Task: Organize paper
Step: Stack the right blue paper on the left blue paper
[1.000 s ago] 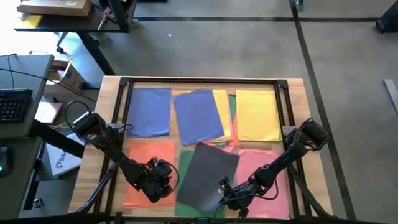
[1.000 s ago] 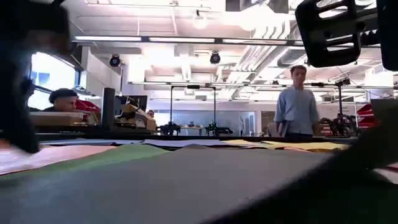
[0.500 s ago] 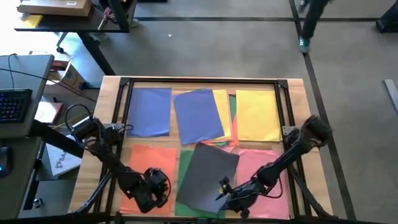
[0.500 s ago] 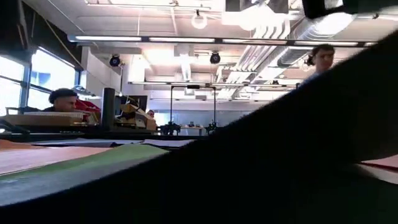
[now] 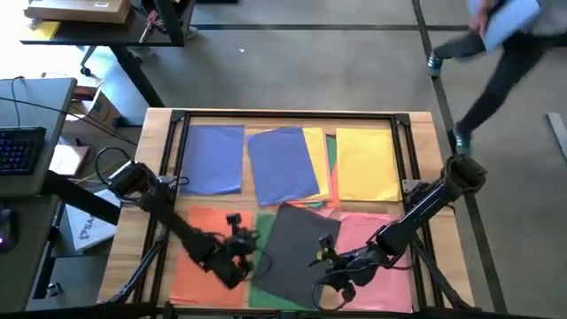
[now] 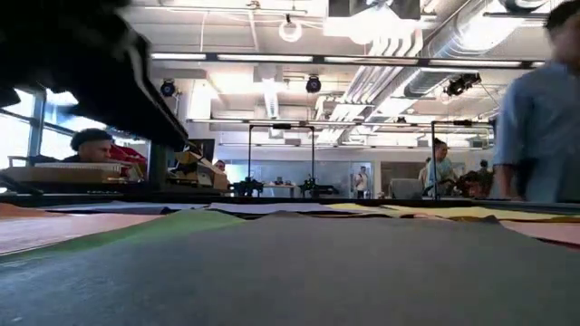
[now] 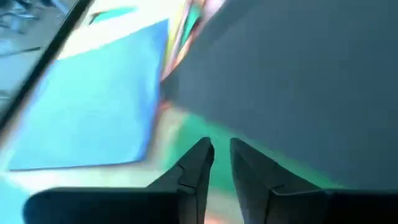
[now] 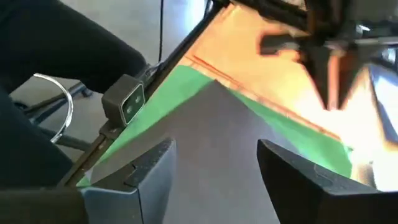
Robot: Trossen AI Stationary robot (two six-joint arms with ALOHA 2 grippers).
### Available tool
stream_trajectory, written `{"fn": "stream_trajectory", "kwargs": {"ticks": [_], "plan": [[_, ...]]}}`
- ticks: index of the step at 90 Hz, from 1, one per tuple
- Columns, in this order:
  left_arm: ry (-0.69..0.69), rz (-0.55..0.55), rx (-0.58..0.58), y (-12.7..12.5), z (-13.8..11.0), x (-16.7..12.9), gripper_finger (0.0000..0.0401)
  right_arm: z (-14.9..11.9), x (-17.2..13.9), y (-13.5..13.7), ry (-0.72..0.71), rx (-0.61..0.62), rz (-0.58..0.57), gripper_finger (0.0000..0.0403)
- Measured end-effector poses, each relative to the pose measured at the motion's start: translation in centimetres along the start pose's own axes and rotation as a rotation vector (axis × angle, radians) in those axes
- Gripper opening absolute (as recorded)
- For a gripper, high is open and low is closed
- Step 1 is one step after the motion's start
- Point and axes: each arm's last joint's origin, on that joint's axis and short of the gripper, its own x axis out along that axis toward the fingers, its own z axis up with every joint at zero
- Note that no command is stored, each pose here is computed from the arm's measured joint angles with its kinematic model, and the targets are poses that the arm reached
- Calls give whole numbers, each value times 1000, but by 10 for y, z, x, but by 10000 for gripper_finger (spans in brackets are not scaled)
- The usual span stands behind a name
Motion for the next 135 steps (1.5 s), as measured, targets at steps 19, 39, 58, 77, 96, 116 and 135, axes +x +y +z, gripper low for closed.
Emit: {"fn": "stream_trajectory", "kwargs": {"ticks": [19, 39, 58, 77, 96, 116, 135], "plan": [[170, -70, 418, 34, -5, 50, 135, -3, 2, 0, 23, 85, -12, 213], [245, 23, 441, 60, -16, 77, 173, -4, 2, 0, 25, 110, -28, 213], [213, -15, 471, 61, -24, 87, 159, -4, 2, 0, 26, 105, -29, 213], [194, -12, 502, 61, -32, 89, 148, -4, 2, 0, 26, 109, -30, 213], [126, -13, 415, 63, -33, 97, 127, -4, 2, 0, 27, 109, -30, 213], [93, -28, 317, 63, -29, 101, 55, -4, 2, 0, 27, 109, -30, 213], [45, 52, 238, 60, -23, 96, 5, -4, 2, 0, 27, 110, -30, 213]]}}
